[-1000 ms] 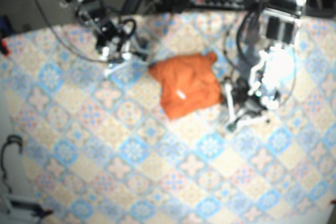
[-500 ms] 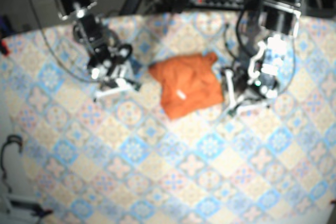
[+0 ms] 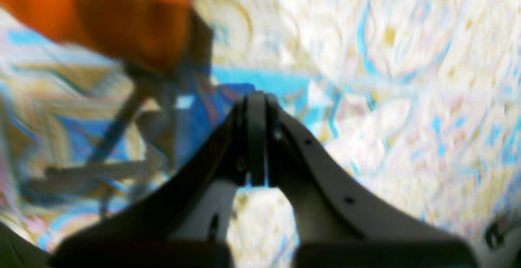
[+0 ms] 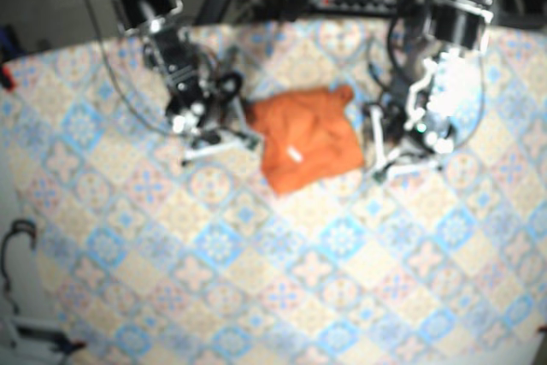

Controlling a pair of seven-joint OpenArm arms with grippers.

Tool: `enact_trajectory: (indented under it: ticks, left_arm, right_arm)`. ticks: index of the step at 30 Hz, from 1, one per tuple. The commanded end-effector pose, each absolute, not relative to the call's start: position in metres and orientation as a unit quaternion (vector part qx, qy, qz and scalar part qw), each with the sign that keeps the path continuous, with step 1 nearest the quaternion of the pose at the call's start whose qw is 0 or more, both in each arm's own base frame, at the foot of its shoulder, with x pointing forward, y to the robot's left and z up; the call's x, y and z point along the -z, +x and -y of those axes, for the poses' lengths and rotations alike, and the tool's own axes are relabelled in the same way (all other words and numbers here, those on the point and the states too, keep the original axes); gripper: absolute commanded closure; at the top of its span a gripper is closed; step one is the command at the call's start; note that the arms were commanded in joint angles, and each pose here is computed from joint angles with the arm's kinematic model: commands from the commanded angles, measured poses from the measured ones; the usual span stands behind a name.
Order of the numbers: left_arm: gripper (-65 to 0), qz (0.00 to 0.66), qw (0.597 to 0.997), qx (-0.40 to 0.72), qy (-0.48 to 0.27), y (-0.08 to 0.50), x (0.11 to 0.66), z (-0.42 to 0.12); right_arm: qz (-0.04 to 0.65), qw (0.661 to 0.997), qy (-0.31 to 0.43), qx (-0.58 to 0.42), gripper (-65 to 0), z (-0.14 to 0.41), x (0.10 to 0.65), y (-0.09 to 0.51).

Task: Fold the T-shirt properly

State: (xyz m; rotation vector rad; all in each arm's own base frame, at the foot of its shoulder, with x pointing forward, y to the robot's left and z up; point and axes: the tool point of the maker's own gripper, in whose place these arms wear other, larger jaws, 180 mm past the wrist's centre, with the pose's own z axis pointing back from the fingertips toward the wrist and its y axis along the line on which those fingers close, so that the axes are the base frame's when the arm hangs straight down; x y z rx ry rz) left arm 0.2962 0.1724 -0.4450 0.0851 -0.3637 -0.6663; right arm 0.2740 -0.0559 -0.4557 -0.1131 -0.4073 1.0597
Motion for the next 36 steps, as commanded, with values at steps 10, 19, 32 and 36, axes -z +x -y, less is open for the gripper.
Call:
enact_trajectory:
  ticks: [10, 19, 32, 36]
  left_arm:
    - [-20.8, 0.168, 0.936, 0.309, -0.002, 0.294, 0.467, -0.144]
    - [-20.8, 0.153, 0.936, 0.316, -0.005, 0.293, 0.479, -0.143]
    - [-20.8, 0.181, 0.934, 0.308, -0.007, 0.329, 0.468, -0.137]
    - [-20.8, 0.183, 0.935, 0.304, -0.006, 0.338, 0.466, -0.138]
  right_arm:
    - [0.206, 0.843, -0.027, -0.497, -7.7, 0.028, 0.456, 0.278]
    - [0.208, 0.842, -0.019, -0.498, -7.6, 0.024, 0.460, 0.281]
    - [0.203, 0.812, -0.011, -0.547, -7.5, -0.003, 0.462, 0.265]
    - [0.197, 0.802, -0.003, -0.564, -7.4, -0.014, 0.466, 0.252]
